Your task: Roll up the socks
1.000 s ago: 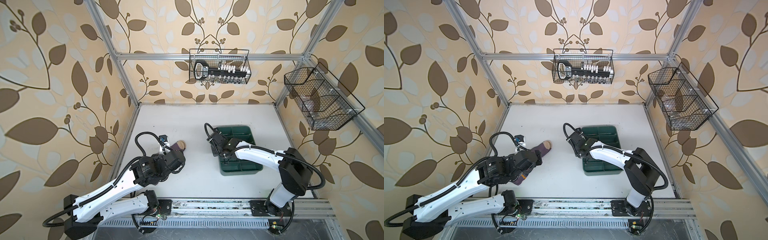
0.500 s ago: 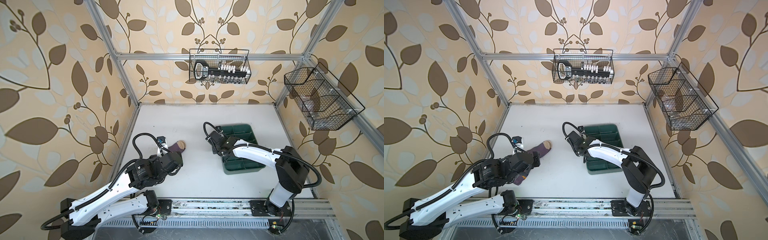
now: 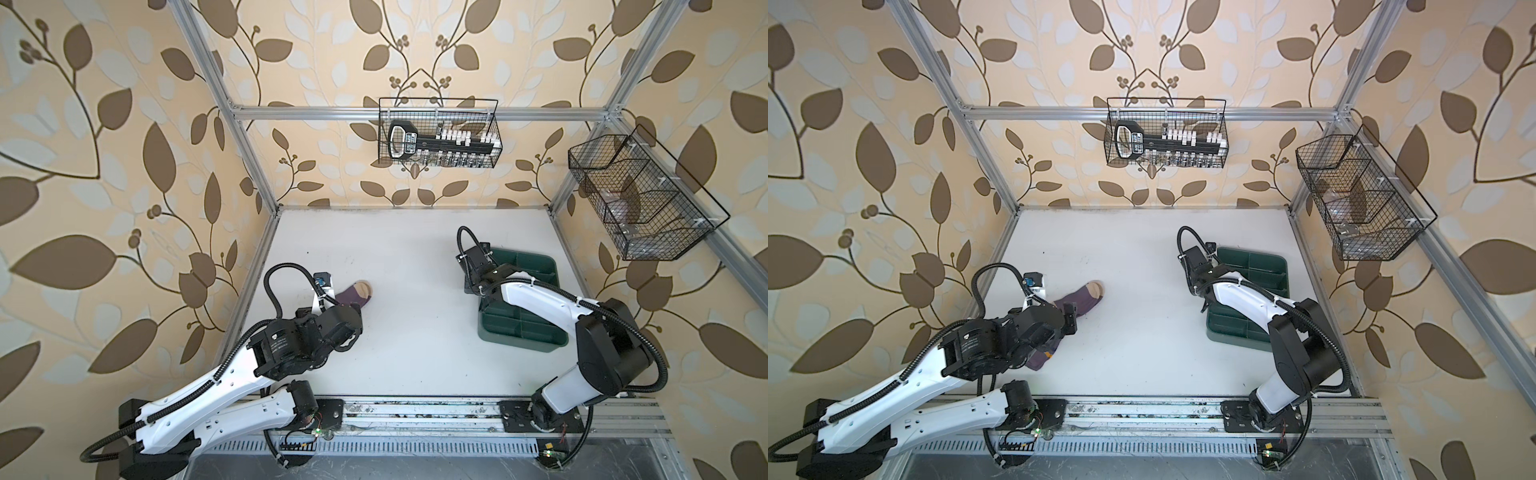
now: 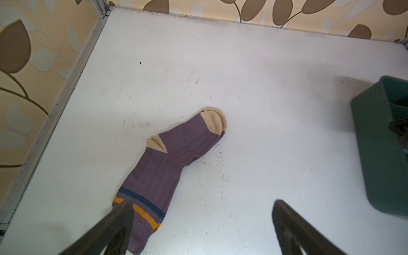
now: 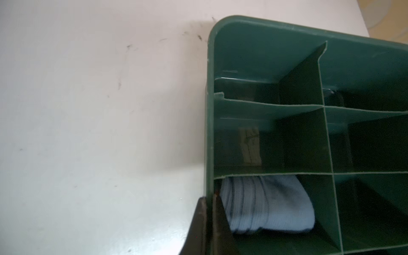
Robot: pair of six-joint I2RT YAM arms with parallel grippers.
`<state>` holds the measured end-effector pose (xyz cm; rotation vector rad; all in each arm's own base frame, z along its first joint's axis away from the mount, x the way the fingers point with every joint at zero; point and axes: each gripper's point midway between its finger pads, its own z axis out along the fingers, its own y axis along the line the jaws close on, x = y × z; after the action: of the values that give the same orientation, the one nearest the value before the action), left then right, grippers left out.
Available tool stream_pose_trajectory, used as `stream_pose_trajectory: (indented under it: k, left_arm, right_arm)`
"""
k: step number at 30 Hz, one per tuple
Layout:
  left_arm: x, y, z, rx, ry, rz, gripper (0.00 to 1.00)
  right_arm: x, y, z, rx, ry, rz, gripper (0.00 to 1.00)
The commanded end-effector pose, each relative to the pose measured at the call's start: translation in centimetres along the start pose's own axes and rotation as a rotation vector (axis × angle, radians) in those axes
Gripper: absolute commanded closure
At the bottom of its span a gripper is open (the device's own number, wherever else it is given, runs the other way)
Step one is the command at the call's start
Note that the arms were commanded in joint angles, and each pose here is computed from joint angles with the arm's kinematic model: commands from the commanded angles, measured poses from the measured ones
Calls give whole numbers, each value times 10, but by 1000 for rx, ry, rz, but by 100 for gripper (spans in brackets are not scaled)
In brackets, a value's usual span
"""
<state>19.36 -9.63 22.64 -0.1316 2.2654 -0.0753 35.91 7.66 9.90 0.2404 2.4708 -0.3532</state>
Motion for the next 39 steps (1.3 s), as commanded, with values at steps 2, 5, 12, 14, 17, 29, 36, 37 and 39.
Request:
stream_pose_trajectory:
  k: [2,5,12,14,17,29,36,37,39]
  left_arm:
    - [-12,-1,10,-49,-44,42,1]
    - [-15,-7,25,-41,-6,42,1]
    - [-28,13,54,-81,78,-47,1]
    - [-33,19,54,-108,57,-29,1]
    - [-31,23,53,-114,65,-17,1]
    - [-8,41,30,-87,82,-65,1]
    - [7,39,26,-38,118,-69,1]
    - [7,39,27,-37,118,-65,1]
    - [8,38,29,-36,126,-62,1]
  right_arm:
    - [16,-27,9,57,75,-68,98]
    - [4,-10,-7,-7,55,-140,80]
    - [-24,98,-103,-312,-126,-320,38]
    - [-19,140,-127,-455,-139,-342,34]
    - [4,202,-146,-674,-84,-352,29]
    - [60,328,-124,-982,147,-371,23]
    - [65,356,-88,-945,140,-320,27]
    - [66,358,-83,-932,141,-313,29]
    - [69,362,-76,-927,142,-300,34]
